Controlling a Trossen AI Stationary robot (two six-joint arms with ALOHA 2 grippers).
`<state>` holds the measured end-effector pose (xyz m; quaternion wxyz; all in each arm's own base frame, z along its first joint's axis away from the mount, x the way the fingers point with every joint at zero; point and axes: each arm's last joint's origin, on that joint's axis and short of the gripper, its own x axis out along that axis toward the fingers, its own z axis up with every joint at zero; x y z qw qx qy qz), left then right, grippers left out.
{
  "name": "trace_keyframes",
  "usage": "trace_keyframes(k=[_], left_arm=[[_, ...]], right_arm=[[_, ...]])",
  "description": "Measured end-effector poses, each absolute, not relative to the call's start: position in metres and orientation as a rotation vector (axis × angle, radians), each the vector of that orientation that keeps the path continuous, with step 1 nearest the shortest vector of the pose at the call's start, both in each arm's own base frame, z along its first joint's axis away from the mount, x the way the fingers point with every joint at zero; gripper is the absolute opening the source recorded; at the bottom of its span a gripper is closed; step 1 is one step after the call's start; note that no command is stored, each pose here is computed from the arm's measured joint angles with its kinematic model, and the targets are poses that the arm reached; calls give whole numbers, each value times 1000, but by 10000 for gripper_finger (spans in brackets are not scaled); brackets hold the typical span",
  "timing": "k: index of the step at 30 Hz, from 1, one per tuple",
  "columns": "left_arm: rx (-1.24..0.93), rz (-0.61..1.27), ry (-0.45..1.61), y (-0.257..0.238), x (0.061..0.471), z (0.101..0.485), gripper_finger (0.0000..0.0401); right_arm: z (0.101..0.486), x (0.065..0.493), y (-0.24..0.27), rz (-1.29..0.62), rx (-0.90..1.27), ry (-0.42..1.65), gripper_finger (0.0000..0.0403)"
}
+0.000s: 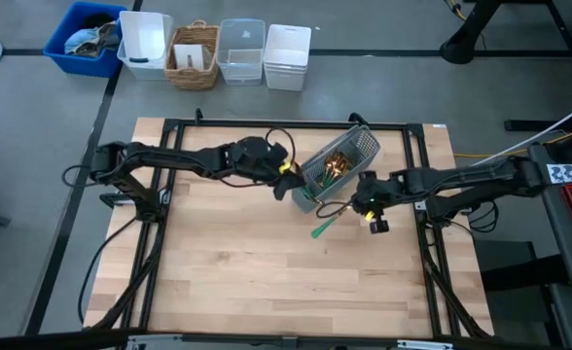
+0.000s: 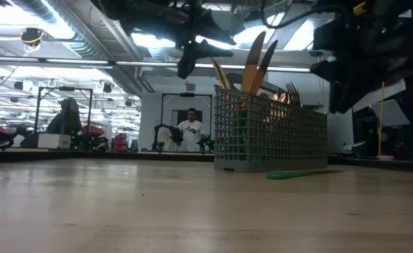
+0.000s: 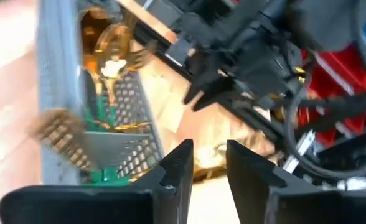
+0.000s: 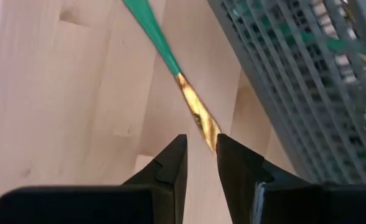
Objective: Sort silverware
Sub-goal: Put the knife into the basket
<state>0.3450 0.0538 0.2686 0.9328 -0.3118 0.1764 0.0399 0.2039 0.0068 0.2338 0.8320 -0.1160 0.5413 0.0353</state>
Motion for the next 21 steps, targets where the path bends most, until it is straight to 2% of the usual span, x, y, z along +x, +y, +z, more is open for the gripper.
trace_keyframes(k=[9, 14, 21], left_arm=[[-392, -41, 359, 24, 338, 283, 56], [-320, 46, 387, 18, 315, 299, 41], [-271, 177, 386, 11, 282, 297, 33]], right_arm=[[204, 236, 8, 125, -315, 1187, 88], [188, 247, 9, 148, -305, 1225, 88], [171, 261, 12, 247, -297, 1203, 88]])
